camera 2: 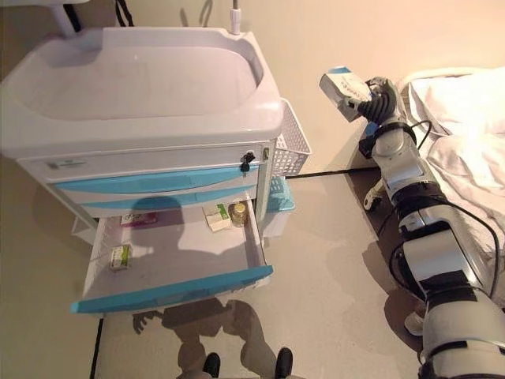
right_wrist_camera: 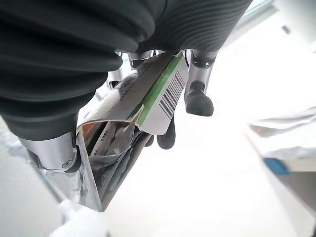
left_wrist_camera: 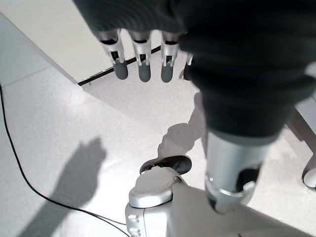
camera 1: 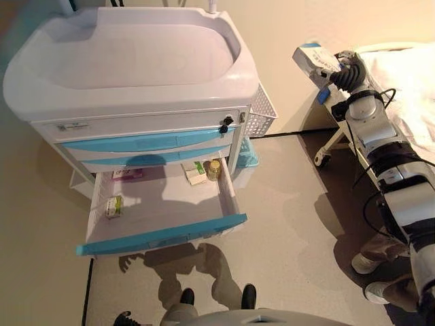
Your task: Open the drawer and pick up the medicine
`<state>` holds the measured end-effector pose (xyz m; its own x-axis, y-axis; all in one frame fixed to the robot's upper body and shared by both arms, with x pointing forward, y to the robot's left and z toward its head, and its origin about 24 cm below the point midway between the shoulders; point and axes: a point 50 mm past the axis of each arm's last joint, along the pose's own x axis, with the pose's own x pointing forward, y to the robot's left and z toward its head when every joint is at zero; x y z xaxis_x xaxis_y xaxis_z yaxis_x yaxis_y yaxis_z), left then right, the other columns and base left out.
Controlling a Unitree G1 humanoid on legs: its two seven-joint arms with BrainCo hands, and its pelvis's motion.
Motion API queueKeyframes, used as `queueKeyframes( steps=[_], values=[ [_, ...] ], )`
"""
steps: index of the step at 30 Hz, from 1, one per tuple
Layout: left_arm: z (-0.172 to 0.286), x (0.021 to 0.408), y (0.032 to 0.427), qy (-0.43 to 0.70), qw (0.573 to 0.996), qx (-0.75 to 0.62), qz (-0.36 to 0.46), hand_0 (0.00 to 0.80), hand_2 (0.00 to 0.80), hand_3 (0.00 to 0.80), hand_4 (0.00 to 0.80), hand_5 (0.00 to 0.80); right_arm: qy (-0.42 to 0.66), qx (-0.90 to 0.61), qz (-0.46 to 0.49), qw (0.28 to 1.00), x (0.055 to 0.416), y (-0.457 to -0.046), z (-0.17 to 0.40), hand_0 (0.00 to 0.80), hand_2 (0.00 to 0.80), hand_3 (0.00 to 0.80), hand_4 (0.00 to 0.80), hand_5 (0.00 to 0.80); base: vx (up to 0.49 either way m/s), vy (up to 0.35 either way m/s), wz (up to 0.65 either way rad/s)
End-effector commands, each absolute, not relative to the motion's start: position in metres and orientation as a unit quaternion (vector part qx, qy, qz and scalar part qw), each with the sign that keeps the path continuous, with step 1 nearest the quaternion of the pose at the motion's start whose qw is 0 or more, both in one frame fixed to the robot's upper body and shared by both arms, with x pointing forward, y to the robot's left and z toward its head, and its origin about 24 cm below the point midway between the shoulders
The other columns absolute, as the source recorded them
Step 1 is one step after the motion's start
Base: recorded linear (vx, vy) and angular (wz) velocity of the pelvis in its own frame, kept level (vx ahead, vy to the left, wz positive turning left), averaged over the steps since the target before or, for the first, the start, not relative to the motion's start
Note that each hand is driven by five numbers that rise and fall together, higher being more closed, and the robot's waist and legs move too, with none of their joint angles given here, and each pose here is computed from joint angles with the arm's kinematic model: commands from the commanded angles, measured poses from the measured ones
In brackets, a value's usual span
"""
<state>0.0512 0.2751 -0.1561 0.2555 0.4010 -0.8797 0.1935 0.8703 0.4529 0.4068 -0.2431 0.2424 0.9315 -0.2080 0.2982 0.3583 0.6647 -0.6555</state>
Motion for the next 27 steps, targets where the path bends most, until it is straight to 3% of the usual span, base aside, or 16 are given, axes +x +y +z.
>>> queueKeyframes(
  steps=[1,18,27],
  values=[
    [-0.147,0.060,0.297,0.600,0.745,0.274,0.097,0.000,0.000,0.000,0.000,0.000,-0.170,-0.368,-0.164,0.899,0.409,-0.230,0.292,0.800,0.800,0.800,0.800,0.800,0.000,0.000,0.00],
    [-0.138,0.069,0.315,0.585,0.745,0.295,0.124,0.000,0.000,0.000,0.000,0.000,-0.241,-0.418,-0.116,0.868,0.413,-0.161,0.346,0.800,0.800,0.800,0.800,0.800,-0.008,-0.010,0.04],
    [-0.133,0.076,0.323,0.574,0.747,0.308,0.132,0.000,0.000,0.000,0.000,0.000,-0.253,-0.441,-0.114,0.853,0.413,-0.145,0.362,0.800,0.800,0.800,0.800,0.800,-0.008,-0.008,0.06]
  ],
)
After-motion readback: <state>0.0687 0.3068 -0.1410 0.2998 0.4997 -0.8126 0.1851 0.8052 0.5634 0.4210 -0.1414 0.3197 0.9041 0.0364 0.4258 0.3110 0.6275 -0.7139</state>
